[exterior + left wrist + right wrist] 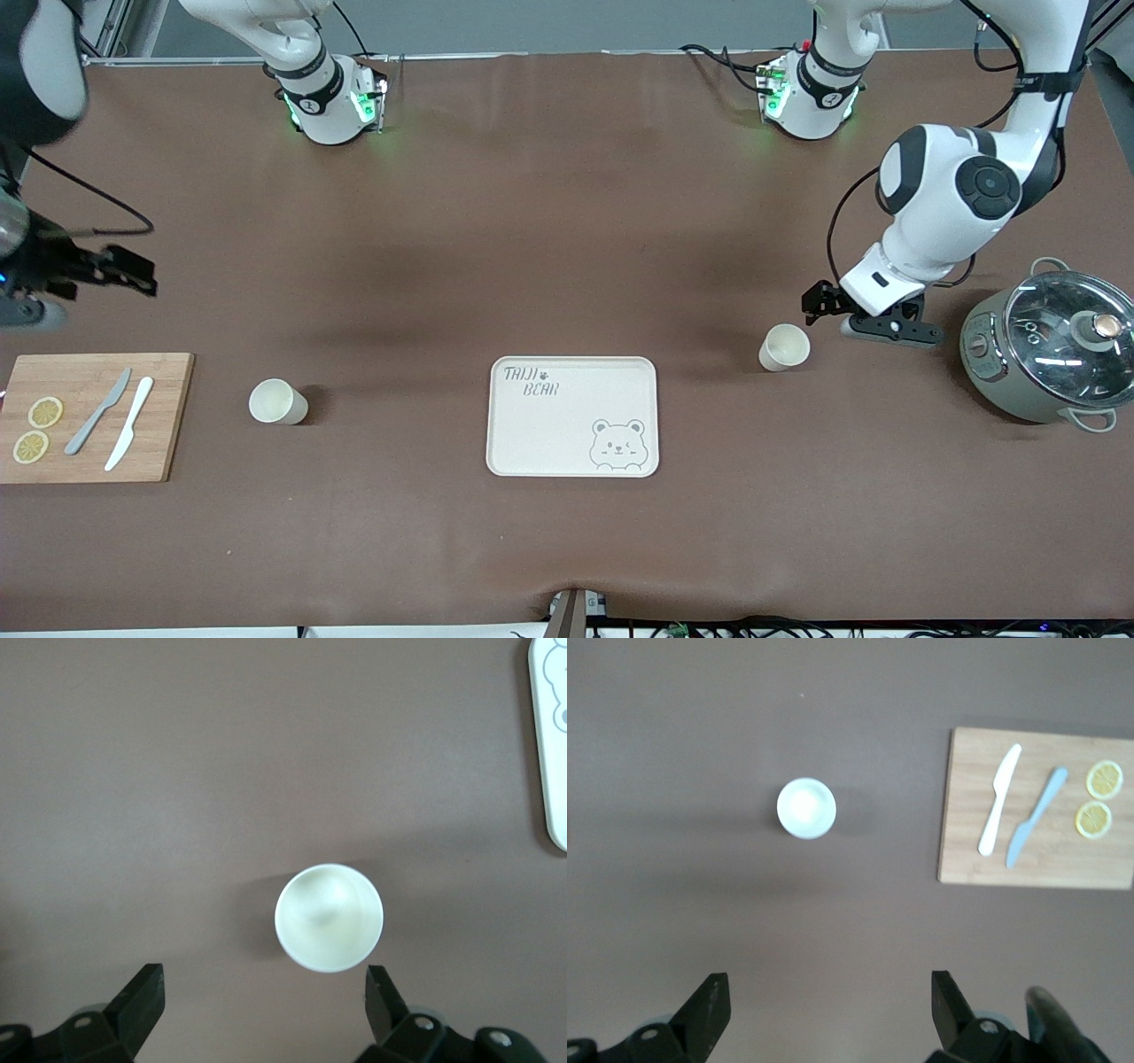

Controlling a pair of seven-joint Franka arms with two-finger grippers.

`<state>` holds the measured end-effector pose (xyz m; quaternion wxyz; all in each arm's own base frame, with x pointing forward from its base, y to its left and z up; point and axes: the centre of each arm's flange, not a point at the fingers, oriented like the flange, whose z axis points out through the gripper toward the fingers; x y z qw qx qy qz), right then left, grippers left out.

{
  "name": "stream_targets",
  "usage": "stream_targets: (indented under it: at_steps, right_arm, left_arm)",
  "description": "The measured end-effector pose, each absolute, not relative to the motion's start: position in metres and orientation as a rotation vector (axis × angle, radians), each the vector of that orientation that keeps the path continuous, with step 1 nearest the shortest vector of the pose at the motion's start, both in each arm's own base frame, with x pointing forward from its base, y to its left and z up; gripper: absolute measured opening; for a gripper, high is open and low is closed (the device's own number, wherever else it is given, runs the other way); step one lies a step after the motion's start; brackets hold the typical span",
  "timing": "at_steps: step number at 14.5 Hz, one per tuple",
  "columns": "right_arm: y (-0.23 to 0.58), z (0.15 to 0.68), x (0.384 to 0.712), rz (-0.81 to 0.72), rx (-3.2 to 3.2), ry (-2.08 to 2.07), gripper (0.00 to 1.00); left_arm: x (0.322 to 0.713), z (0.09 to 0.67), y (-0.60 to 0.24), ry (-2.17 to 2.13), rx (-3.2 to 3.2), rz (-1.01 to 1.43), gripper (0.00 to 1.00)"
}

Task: Place white IKEA cup upright on tray with both arms
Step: 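Reach the left gripper toward the white cup while the right gripper reaches the other cup, then close the left gripper on one cup while the right gripper grasps the other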

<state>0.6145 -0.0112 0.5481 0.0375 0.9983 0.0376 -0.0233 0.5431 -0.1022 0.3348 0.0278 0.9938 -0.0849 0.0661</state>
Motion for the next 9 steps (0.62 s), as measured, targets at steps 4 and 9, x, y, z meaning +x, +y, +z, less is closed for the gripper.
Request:
stream_targets:
  at_steps: [4, 9]
  right_arm:
    - [-0.009, 0.453, 0.654, -0.115, 3.053, 0.132, 1.0]
    - [-0.008, 0.366, 0.665, -0.059, 3.049, 0.203, 1.0]
  left_arm:
    - [0.543, 0.288, -0.107, -0.261, 3.055, 0.244, 1.0]
    - [0.538, 0.236, -0.106, -0.249, 3.048, 0.246, 1.0]
